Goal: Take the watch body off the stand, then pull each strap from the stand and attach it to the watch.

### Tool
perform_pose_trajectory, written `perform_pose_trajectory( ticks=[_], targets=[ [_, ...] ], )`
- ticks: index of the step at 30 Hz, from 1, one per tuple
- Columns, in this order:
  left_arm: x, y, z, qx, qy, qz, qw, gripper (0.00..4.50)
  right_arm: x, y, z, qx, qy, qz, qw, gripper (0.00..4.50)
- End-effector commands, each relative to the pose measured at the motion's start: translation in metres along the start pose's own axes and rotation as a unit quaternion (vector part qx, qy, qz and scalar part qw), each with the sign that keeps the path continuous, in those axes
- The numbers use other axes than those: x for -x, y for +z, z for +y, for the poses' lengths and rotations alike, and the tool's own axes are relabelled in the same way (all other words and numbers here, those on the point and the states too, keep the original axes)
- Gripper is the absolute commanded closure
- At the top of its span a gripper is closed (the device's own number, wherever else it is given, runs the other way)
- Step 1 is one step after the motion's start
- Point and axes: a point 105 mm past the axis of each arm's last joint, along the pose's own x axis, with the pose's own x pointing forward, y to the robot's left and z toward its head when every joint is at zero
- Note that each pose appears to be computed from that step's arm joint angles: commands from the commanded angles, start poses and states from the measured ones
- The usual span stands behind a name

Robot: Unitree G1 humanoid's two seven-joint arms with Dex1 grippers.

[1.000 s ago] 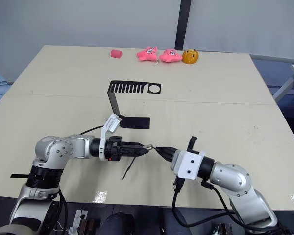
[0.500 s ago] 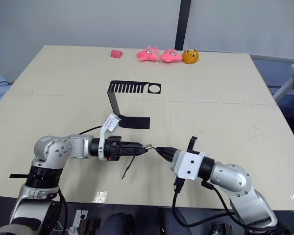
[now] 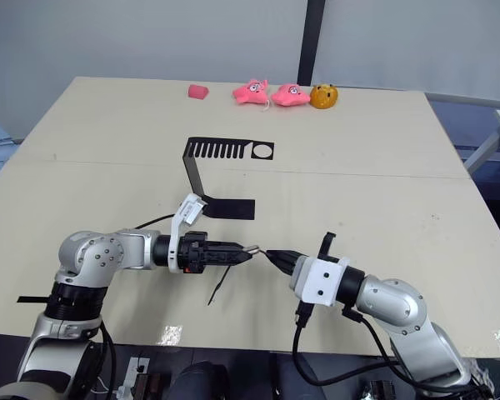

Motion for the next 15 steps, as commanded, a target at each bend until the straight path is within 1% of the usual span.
perform_pose_trajectory(
  ticks=[1, 15],
  targets=[
    [-0.003, 0.007, -0.0114, -0.021, -0.022, -0.002, 1.0, 2.92, -0.0013, 0.0072, -0.003, 0.009, -0.009, -0.018, 1.0, 4.5],
    [-0.0043, 0.0074, -0.0119, -0.02, -0.022, -0.005, 1.0, 2.92, -0.0025, 0.0066, -0.0029, 0.009, -0.007, -0.017, 1.0, 4.5]
  ],
)
